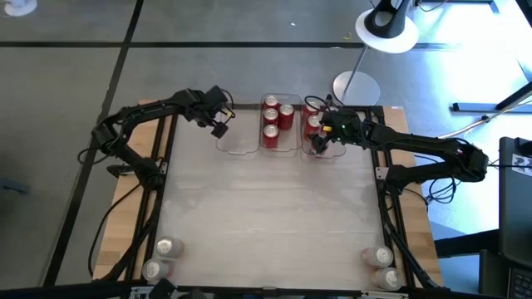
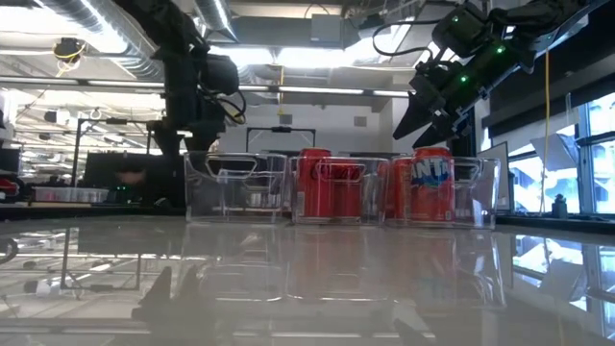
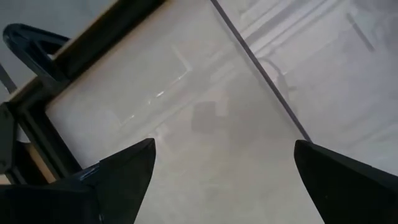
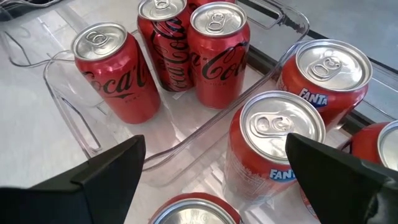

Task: Sort soda cans
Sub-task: Move the bottom transparent bin to the top left of the table, then put the bottom left yellow-white soda can into the left transparent bin

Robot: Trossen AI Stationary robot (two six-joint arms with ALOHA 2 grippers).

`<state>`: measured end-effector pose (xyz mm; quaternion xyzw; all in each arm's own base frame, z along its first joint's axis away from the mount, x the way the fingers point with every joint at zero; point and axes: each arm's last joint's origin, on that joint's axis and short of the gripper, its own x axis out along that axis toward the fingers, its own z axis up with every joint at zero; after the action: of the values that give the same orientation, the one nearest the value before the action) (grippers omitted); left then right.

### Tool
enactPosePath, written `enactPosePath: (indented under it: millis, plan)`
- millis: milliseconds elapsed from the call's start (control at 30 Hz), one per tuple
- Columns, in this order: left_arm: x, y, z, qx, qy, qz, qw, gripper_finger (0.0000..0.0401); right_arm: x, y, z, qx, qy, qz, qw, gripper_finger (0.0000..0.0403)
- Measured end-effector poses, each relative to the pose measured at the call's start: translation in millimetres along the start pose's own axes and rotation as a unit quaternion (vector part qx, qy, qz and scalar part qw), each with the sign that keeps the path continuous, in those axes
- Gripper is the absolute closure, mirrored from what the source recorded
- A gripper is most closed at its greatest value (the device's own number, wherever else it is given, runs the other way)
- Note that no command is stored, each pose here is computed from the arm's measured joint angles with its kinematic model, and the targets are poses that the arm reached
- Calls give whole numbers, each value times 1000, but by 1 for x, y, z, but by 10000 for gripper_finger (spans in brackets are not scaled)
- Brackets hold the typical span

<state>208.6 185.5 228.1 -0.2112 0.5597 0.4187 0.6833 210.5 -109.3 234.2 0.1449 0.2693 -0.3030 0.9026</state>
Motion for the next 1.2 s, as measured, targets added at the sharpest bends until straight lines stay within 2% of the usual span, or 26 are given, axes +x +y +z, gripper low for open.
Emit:
enactPosePath:
  millis: [233, 400, 533, 700, 833, 967, 1200]
  plan:
    - [-13, 0, -7, 13, -1, 5, 1000, 29, 0, 0, 0, 0, 0, 0, 1000, 15]
    - [-61, -5, -20, 26, -56, -7, 998, 29, 0, 0, 0, 0, 0, 0, 1000, 15]
    - [-105, -17, -44, 65, -113, -56, 990, 29, 0, 0, 0, 0, 0, 0, 1000, 15]
    - [-143, -35, -81, 110, -145, -163, 970, 29, 0, 0, 0, 0, 0, 0, 1000, 15]
    - [-155, -53, -107, 136, -124, -202, 962, 29, 0, 0, 0, 0, -1, 0, 1000, 15]
    - [-159, -69, -137, 155, -53, -214, 963, 29, 0, 0, 0, 0, 1, 0, 1000, 15]
    - [-173, -85, -182, 108, 26, -242, 964, 29, 0, 0, -2, 0, 9, 2, 1000, 15]
